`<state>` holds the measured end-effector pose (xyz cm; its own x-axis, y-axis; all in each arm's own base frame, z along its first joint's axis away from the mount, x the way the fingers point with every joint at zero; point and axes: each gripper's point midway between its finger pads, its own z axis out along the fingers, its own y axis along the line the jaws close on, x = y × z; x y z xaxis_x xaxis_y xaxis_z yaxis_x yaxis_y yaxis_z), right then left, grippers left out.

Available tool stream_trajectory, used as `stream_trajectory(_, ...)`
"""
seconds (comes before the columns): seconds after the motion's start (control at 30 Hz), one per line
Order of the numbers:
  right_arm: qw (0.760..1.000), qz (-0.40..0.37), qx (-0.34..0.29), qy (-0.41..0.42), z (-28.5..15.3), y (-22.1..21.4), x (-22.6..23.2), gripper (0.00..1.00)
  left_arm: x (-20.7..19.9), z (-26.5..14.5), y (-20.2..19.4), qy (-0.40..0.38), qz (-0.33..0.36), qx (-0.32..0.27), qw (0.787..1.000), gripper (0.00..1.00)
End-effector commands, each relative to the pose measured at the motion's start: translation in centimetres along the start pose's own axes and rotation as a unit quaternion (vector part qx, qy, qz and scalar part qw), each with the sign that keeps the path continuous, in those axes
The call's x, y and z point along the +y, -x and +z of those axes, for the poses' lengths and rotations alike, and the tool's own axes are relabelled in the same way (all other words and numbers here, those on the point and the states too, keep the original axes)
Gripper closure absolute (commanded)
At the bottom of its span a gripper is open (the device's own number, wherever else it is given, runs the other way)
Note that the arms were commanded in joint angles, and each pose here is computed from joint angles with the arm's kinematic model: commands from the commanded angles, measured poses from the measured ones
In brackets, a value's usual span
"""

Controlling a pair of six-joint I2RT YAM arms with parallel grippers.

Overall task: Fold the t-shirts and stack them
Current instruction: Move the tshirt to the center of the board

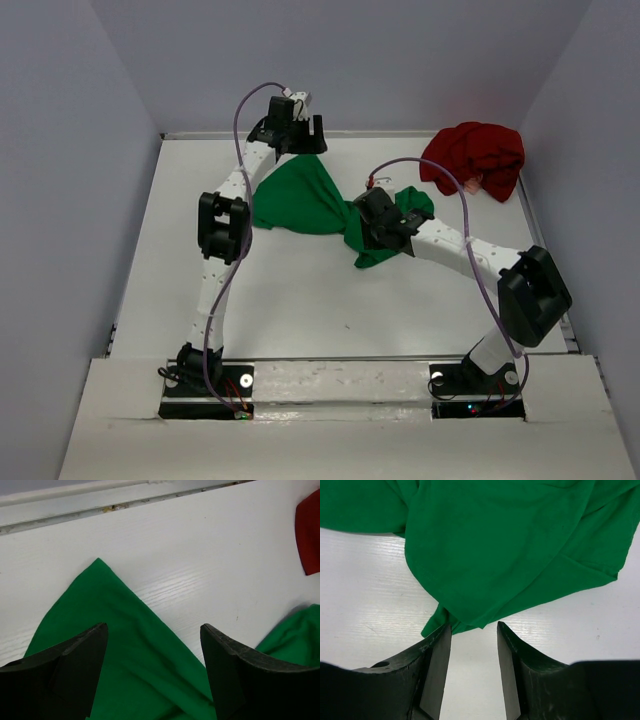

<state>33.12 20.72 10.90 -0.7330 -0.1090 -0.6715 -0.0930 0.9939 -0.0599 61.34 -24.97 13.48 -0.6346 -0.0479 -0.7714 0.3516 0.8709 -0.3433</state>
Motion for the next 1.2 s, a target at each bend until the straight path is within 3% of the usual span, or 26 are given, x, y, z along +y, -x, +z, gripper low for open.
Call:
stream_trajectory(0.0, 0.999, 0.018, -0.039, 0.023, -1.8, 2.5, 0.6, 0.53, -0.6, 0.4, 1.1, -0.044, -0.021, -0.015, 0.999, 0.16)
stream_trajectory(0.17, 0.998, 0.022, -0.041, 0.031, -2.4, 2.5, 0.6, 0.54, 0.6, 1.1, 0.8, -0.049, -0.049, -0.016, 0.997, 0.16)
stream_trajectory(0.4, 0.999, 0.019, -0.036, 0.032, -2.2, 2.3, 0.7, 0.54, 2.8, 1.4, 1.1, 0.01, -0.052, -0.032, 0.998, 0.15)
stream_trajectory(0.77, 0.998, 0.025, -0.032, 0.038, -2.2, 2.1, 0.9, 0.55, 3.8, 2.9, -1.7, 0.021, -0.089, -0.004, 0.996, 0.15)
stream_trajectory(1.17, 0.998, 0.026, -0.028, 0.046, -2.5, 1.8, 1.0, 0.55, 5.4, 2.8, -0.3, 0.047, -0.099, -0.027, 0.994, 0.14)
